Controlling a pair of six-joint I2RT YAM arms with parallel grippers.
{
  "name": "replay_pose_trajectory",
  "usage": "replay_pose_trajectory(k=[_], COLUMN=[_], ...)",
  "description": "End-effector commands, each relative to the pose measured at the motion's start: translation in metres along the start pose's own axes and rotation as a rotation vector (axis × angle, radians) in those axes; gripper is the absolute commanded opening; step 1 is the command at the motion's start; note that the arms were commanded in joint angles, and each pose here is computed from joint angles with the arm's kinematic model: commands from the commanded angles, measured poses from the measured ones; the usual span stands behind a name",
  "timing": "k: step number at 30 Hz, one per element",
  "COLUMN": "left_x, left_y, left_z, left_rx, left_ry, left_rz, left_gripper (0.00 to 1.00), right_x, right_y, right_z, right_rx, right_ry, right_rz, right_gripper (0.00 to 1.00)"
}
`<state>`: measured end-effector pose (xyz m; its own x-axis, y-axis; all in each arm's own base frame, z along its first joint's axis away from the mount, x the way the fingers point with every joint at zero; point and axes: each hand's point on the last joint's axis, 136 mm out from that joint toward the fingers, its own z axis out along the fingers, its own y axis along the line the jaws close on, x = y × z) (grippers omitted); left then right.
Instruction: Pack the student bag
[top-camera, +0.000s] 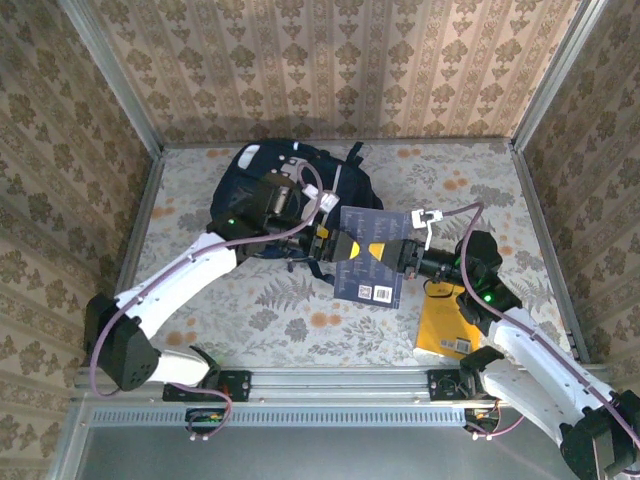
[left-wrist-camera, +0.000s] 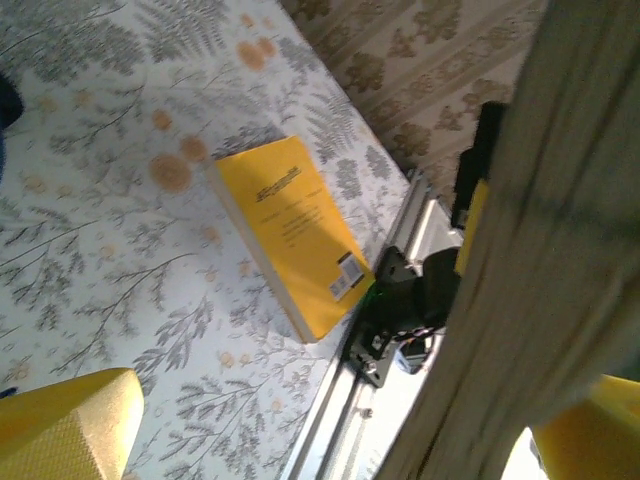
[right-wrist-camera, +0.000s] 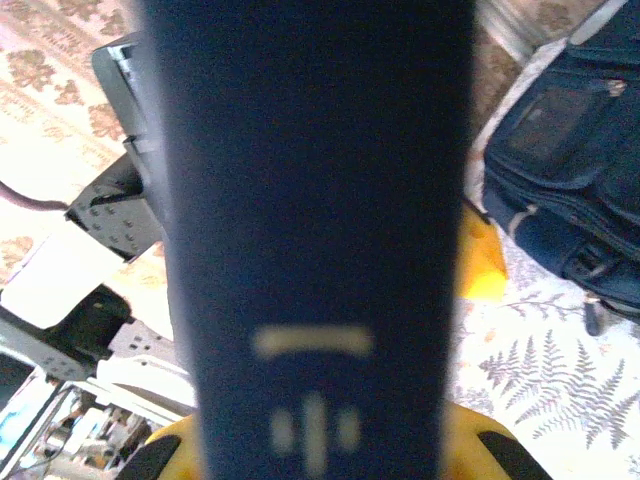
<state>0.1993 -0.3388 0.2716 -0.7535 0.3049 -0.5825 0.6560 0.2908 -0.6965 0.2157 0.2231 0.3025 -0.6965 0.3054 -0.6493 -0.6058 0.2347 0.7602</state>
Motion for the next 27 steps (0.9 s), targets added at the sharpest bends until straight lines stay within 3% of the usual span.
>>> replay_pose_trajectory(k=[1,9,20,25,27], left_x=[-0.008,-0.001,0.001,0.004,0.005], left_y=[-0.024,-0.054,-0.069,-0.075,-0.076], left_z=[-0.007,-0.013,-0.019,-0.020,-0.020], left_rx=[0.114,0.301,0.401,0.457,0.464], left_ry=[-0.036,-0.061,-0.076,-0.069,-0.061], left_rz=[0.083,0.130,0.165,0.168,0.168], left_gripper=[0.97,0.84,0.20,0.01,0.00], right_x=[-0.011,-0.010,-0.006,-0.006,-0.006], right_y=[0.043,0.033,0.025,0.022,0.021], right_z=[-0.004,-0.004,-0.004,-0.004,-0.004], right_rx=[-0.125,-0.087,-0.069,-0.064,-0.060], right_ry=[-0.010,-0.022,-0.021,-0.029,-0.032], right_rz=[-0.112,-0.106,-0.101,-0.100,-0.102], right_gripper=[0.00,0.00,0.00,0.00,0.00])
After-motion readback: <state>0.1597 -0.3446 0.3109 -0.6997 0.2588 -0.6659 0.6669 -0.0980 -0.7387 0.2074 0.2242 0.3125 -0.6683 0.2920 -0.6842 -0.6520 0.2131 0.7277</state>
